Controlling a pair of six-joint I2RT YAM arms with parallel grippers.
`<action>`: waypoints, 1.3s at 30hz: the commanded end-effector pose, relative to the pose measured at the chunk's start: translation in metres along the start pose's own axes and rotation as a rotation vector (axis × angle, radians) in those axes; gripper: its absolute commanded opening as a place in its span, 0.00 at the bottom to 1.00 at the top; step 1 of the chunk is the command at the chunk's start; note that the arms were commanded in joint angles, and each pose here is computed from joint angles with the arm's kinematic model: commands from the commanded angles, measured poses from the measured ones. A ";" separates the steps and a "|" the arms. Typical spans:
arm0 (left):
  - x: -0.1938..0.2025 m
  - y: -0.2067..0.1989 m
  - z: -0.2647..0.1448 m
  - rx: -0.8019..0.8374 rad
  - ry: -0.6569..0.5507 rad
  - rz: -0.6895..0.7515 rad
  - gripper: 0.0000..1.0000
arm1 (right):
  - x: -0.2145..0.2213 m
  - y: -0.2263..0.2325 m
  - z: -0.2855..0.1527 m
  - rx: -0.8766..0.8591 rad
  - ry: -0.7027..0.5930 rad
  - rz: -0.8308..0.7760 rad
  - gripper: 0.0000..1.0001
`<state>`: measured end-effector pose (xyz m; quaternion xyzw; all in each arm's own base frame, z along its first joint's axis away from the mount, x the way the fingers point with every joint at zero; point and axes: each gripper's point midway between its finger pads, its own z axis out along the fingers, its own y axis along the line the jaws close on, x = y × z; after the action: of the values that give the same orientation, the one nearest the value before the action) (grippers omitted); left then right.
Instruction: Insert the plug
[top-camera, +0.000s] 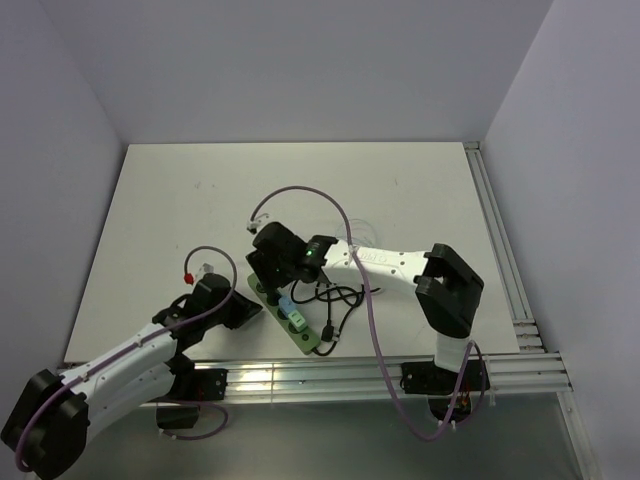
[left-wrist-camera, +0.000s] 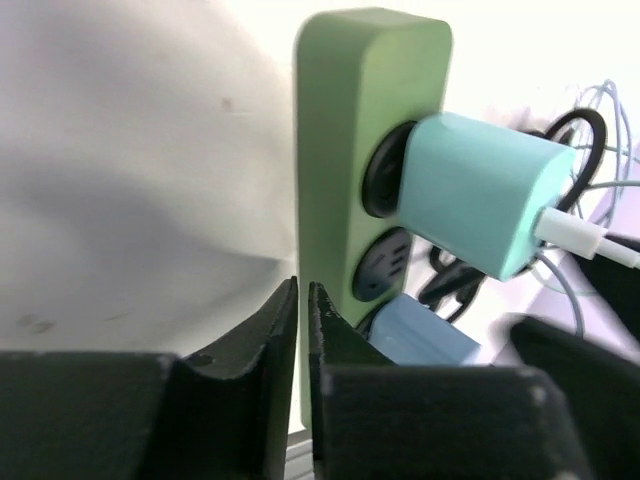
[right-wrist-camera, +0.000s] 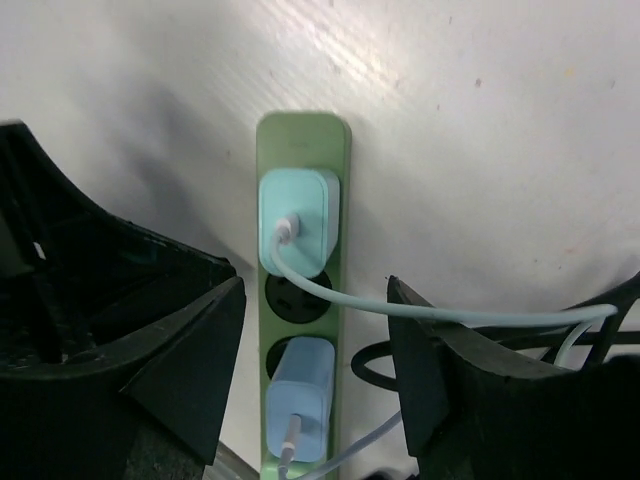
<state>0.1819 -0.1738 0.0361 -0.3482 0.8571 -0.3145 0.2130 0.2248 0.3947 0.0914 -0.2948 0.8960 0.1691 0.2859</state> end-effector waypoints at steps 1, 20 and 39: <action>-0.013 0.005 -0.005 -0.036 -0.073 0.000 0.16 | -0.036 0.007 -0.027 -0.050 -0.048 -0.001 0.66; -0.023 -0.003 -0.011 -0.068 -0.113 0.002 0.18 | -0.033 0.027 -0.024 0.021 -0.008 0.092 0.59; -0.022 0.006 -0.016 -0.065 -0.117 -0.019 0.17 | -0.090 0.010 -0.068 0.039 0.019 -0.053 0.63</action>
<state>0.1819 -0.1488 0.0419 -0.3725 0.8571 -0.2613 0.2417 0.2245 0.4261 0.2089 -0.3008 0.8867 0.1822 0.3001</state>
